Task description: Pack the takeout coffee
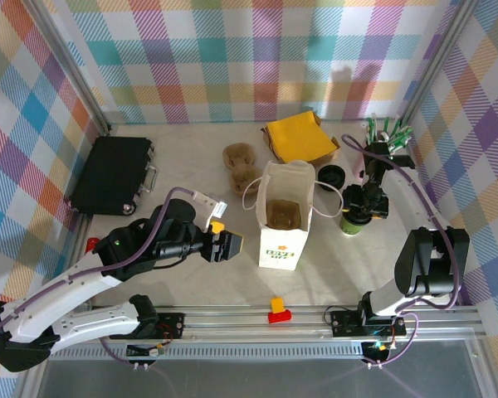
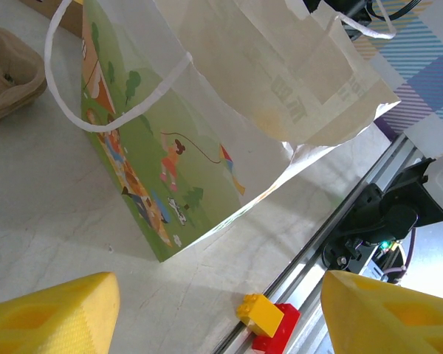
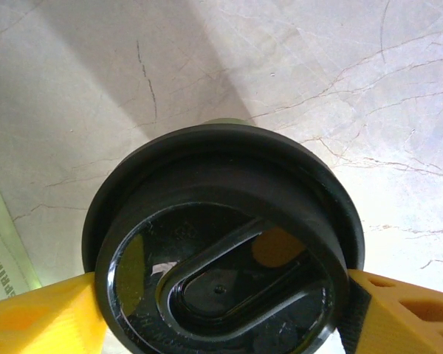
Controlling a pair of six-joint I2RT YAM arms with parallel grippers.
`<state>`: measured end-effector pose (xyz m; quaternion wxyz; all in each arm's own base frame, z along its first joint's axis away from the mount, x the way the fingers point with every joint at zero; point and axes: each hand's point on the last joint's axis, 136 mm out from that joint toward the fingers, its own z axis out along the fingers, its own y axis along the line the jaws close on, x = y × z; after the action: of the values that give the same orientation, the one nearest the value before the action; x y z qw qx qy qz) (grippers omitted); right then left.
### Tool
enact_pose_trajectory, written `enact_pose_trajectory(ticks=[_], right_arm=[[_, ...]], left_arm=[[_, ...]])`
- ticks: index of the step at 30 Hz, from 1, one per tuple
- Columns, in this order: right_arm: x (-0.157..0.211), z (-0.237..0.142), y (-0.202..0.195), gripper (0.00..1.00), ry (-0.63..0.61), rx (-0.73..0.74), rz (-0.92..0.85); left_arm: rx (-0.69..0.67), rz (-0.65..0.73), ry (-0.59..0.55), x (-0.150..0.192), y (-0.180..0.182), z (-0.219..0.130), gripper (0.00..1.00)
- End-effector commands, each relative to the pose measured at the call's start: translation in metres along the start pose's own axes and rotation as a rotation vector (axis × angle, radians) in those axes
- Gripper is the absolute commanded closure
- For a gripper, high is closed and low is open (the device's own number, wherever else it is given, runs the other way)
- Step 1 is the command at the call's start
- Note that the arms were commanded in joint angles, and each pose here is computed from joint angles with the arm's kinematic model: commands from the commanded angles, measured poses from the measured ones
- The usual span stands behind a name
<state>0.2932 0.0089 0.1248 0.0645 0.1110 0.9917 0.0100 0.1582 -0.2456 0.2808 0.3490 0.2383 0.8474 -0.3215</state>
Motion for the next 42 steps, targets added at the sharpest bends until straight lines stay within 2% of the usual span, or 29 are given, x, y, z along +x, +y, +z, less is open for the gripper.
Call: enact_pose_trajectory(ticks=[1,8,17,23,31,42], right_arm=[[0.017,0.022,-0.001,0.21,0.081,0.024,-0.021],[0.026,0.033,0.008,0.19,0.109,0.029,-0.040],[0.022,0.033,0.014,0.28,0.097,0.000,-0.037],[0.020,0.020,0.010,0.30,0.076,0.016,-0.040],[0.020,-0.032,0.008,0.32,0.013,0.022,-0.025],[0.033,-0.131,0.013,0.33,-0.134,0.002,-0.034]], left_arm=[[0.023,-0.001,-0.041,-0.014,-0.008,-0.006,0.28],[0.028,0.006,-0.035,-0.015,-0.010,-0.002,0.28],[0.027,0.006,-0.033,-0.015,-0.010,-0.003,0.28],[0.024,0.002,-0.032,-0.014,-0.009,-0.004,0.28],[0.025,0.001,-0.042,-0.016,-0.009,-0.007,0.28],[0.057,-0.009,-0.014,-0.011,-0.015,0.002,0.28]])
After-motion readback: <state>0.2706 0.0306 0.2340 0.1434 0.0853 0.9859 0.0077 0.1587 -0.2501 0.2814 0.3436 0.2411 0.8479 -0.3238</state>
